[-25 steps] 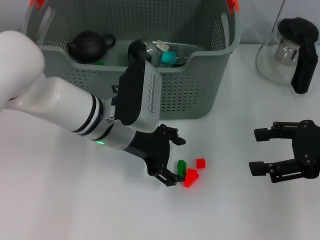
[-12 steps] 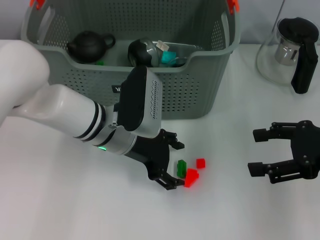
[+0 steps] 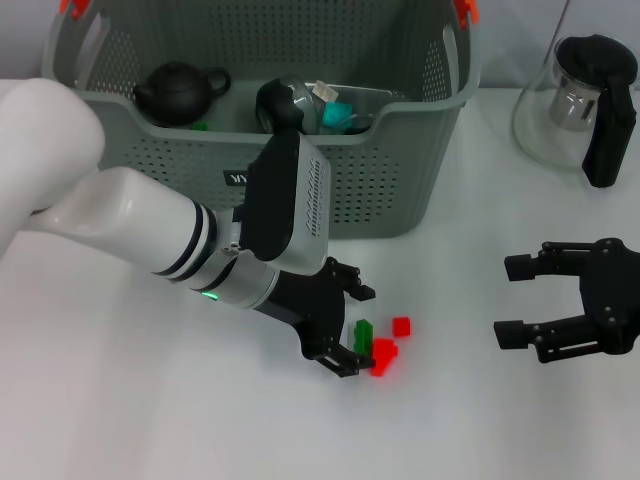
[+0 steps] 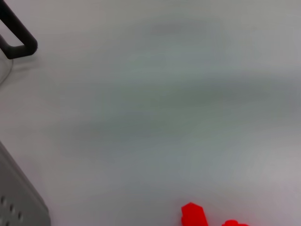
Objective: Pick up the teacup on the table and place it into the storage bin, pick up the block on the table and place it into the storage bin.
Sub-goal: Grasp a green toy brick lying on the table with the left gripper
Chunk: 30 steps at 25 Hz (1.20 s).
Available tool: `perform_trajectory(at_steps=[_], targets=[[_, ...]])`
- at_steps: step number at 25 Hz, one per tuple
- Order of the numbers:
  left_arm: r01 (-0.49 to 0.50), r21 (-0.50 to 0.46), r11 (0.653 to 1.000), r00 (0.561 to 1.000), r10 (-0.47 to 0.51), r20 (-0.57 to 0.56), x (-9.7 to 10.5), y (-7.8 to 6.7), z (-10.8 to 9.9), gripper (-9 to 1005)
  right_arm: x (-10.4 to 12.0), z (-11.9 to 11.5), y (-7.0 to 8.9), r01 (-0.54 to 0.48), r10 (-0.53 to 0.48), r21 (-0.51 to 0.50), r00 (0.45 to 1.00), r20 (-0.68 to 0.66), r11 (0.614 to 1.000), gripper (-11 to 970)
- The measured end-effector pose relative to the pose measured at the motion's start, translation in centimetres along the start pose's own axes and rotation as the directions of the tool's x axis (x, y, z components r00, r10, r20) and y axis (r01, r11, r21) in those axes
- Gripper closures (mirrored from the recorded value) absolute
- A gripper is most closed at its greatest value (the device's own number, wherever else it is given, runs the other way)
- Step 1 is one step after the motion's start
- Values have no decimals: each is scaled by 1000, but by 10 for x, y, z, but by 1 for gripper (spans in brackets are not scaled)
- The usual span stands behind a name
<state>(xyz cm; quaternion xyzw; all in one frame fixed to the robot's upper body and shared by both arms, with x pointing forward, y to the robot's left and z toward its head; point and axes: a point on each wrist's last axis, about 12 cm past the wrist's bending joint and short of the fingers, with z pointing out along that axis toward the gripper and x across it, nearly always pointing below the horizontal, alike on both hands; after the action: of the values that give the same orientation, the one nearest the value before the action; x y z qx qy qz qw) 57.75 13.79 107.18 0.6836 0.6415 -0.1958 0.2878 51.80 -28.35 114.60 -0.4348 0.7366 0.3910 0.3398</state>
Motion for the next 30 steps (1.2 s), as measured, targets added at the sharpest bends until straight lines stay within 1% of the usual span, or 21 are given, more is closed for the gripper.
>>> perform_trajectory(at_steps=[7, 15, 30], targets=[[7, -2, 1000, 1000, -7, -7, 1, 1, -1, 217, 1, 1, -1, -6, 6, 0, 1000, 3, 1000, 15], [5, 2, 1000, 1000, -5, -11, 2, 0, -1, 212, 2, 2, -1, -1, 1, -1, 1000, 6, 1000, 16], [0, 17, 1000, 1000, 0, -14, 0, -2, 3, 246, 2, 3, -1, 8, -8, -9, 1000, 11, 1000, 16]])
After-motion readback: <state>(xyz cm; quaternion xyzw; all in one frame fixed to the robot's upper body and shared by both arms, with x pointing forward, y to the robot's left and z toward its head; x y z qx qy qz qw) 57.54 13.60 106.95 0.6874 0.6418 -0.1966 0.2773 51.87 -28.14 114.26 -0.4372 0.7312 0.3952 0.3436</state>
